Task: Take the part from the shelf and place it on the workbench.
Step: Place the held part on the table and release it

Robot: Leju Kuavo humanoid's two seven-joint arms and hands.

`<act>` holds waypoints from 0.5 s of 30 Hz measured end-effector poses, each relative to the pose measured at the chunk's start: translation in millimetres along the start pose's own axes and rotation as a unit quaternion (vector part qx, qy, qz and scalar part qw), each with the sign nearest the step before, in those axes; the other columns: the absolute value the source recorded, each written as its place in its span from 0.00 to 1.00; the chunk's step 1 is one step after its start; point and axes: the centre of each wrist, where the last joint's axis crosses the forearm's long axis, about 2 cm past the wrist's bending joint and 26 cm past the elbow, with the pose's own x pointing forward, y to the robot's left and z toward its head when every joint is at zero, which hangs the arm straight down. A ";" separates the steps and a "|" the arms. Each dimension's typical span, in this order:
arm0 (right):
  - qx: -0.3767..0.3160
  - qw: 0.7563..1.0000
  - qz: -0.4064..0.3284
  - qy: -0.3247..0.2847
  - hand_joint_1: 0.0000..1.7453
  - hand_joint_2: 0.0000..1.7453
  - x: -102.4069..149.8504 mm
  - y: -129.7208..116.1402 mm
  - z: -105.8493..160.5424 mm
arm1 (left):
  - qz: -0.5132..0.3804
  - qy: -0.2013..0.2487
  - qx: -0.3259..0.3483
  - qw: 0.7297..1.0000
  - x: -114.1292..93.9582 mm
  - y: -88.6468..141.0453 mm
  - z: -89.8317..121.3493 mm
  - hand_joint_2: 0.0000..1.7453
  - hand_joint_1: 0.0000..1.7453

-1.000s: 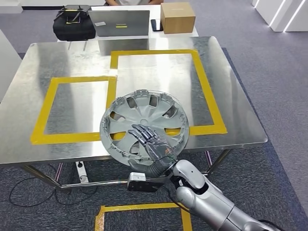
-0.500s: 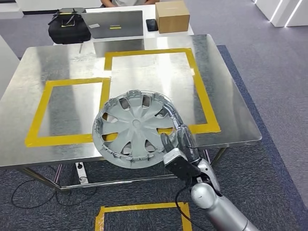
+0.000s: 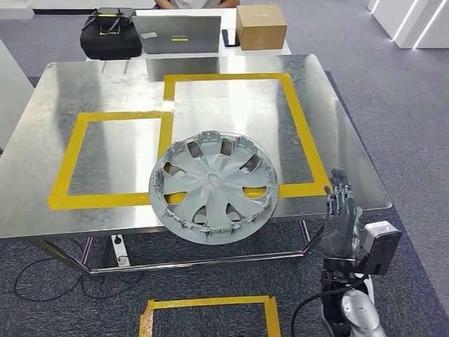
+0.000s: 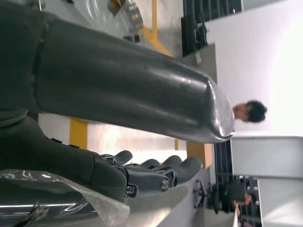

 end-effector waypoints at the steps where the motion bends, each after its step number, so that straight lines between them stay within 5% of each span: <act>1: -0.006 1.000 0.001 0.000 0.00 0.00 0.9 -3.1 2.6 | 0.001 0.000 0.000 1.000 0.0 -0.5 0.2 0.00 0.00; 15: -0.031 1.000 0.000 0.002 0.00 0.00 4.9 -9.4 15.4 | 0.014 -0.001 0.003 1.000 -1.3 -1.5 1.3 0.00 0.00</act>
